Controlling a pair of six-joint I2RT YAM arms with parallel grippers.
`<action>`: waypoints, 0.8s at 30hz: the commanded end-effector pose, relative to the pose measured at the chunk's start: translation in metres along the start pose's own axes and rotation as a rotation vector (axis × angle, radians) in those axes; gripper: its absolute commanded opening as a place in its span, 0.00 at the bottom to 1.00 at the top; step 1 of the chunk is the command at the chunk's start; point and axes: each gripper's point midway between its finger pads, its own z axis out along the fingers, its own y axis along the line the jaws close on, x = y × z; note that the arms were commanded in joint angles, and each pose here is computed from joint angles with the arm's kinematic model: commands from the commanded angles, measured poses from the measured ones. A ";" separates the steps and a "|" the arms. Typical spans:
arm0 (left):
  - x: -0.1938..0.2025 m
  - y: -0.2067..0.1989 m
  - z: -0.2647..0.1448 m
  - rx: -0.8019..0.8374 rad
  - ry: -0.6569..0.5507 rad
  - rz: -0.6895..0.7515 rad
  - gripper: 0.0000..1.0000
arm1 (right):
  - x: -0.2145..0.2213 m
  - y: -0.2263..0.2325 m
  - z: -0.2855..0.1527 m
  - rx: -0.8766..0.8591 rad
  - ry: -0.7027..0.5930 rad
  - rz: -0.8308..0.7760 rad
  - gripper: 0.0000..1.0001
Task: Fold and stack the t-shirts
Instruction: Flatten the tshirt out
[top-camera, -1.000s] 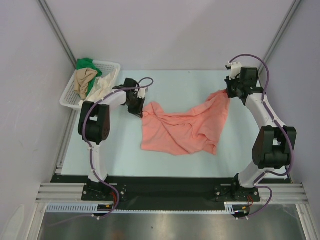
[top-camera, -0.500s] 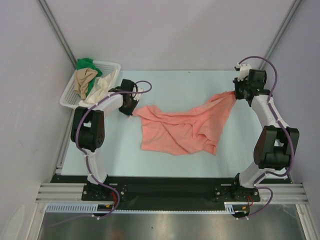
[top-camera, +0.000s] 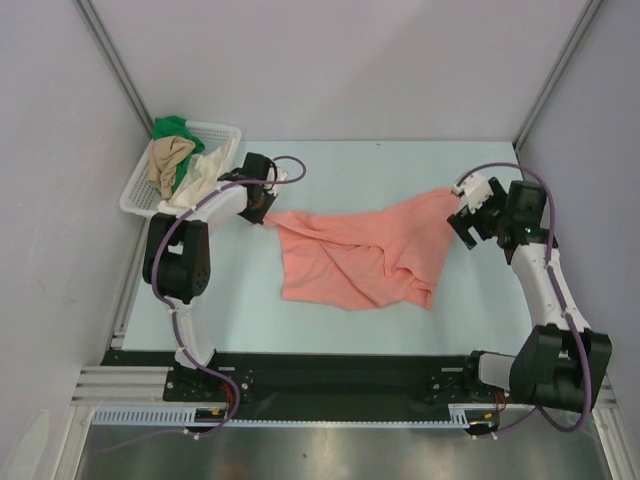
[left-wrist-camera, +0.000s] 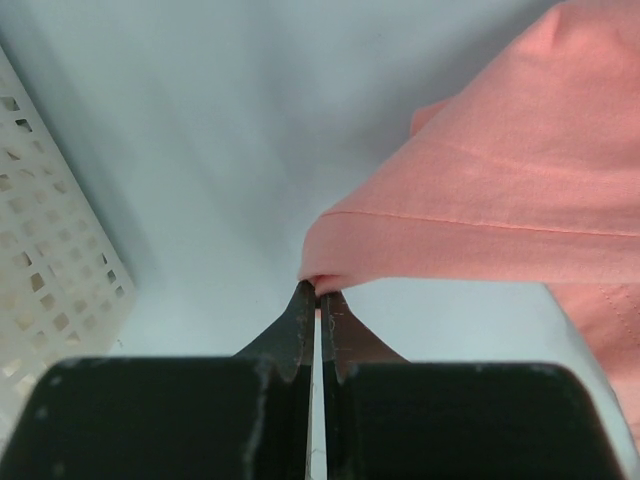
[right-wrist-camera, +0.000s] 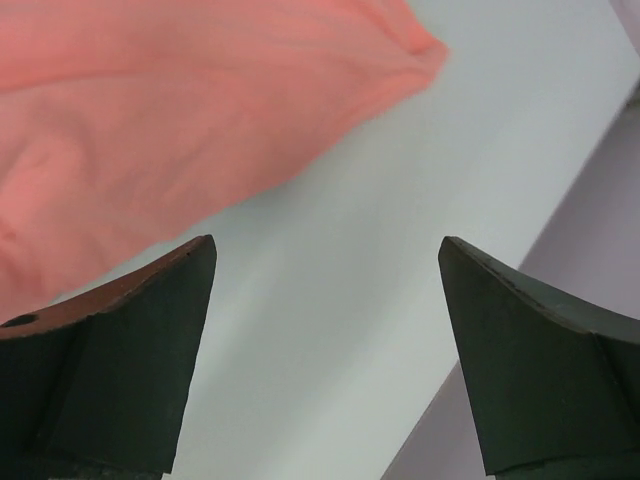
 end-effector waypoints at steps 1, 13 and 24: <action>-0.008 0.005 -0.004 -0.023 -0.016 0.022 0.00 | -0.007 0.061 -0.013 -0.222 -0.089 -0.266 0.97; 0.004 -0.006 -0.005 -0.023 0.005 0.052 0.00 | 0.048 0.132 -0.015 -0.399 -0.083 -0.633 0.62; 0.011 -0.009 -0.005 -0.036 0.015 0.065 0.01 | 0.068 0.139 0.003 -0.479 -0.030 -0.647 0.60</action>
